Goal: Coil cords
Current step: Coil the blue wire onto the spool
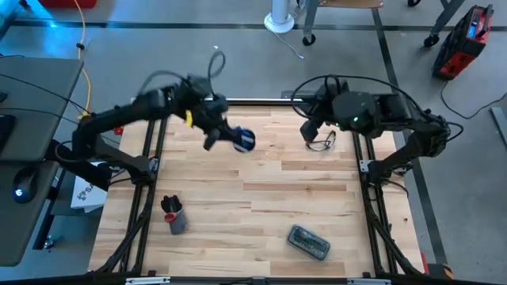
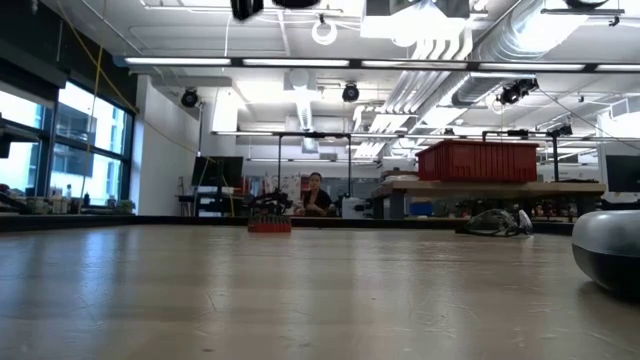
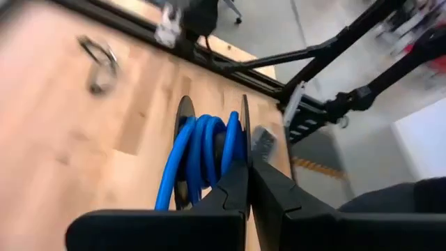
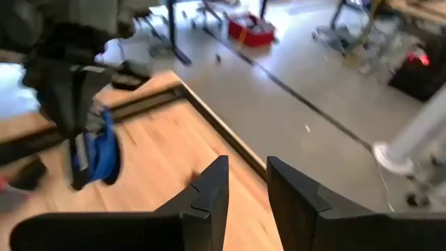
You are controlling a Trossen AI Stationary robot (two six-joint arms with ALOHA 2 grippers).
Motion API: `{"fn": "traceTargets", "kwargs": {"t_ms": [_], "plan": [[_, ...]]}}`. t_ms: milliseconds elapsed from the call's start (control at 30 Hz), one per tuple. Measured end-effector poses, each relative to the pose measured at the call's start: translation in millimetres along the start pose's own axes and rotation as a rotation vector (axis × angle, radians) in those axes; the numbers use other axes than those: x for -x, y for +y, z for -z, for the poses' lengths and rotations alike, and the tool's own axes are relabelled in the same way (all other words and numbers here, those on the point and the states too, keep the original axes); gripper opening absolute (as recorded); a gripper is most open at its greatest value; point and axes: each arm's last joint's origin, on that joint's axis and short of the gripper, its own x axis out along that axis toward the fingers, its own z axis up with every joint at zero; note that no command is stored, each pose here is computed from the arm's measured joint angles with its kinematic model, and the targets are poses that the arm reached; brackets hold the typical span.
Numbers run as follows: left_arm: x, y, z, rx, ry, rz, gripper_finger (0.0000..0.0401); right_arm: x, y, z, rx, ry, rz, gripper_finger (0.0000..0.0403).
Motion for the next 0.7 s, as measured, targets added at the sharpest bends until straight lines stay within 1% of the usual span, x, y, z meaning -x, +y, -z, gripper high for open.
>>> {"fn": "traceTargets", "kwargs": {"t_ms": [67, 200, 267, 333, 433, 533, 633, 700], "plan": [[-20, 11, 23, 0.075, -0.016, 0.039, 0.0001, -2, 1, 9, -0.006, 0.041, 0.032, 0.0091], [-57, 26, 67, 0.220, -0.108, 0.145, 0.0000, -9, 2, 32, -0.041, 0.100, 0.050, 0.0091], [-73, 32, 88, 0.293, -0.144, 0.191, 0.0000, -18, 5, 51, -0.058, 0.152, 0.046, 0.0091], [-88, 37, 110, 0.363, -0.165, 0.207, 0.0000, -28, 8, 77, -0.080, 0.214, 0.036, 0.0091], [-107, 43, 144, 0.449, -0.159, 0.173, 0.0000, -42, 12, 119, -0.149, 0.304, -0.025, 0.0091], [-122, 48, 172, 0.499, -0.124, 0.118, 0.0000, -57, 18, 160, -0.233, 0.361, -0.105, 0.0091], [-135, 54, 192, 0.541, -0.085, 0.051, 0.0000, -72, 26, 192, -0.331, 0.368, -0.207, 0.0091], [-142, 58, 201, 0.548, -0.094, 0.037, 0.0000, -79, 30, 203, -0.382, 0.337, -0.271, 0.0091]]}}
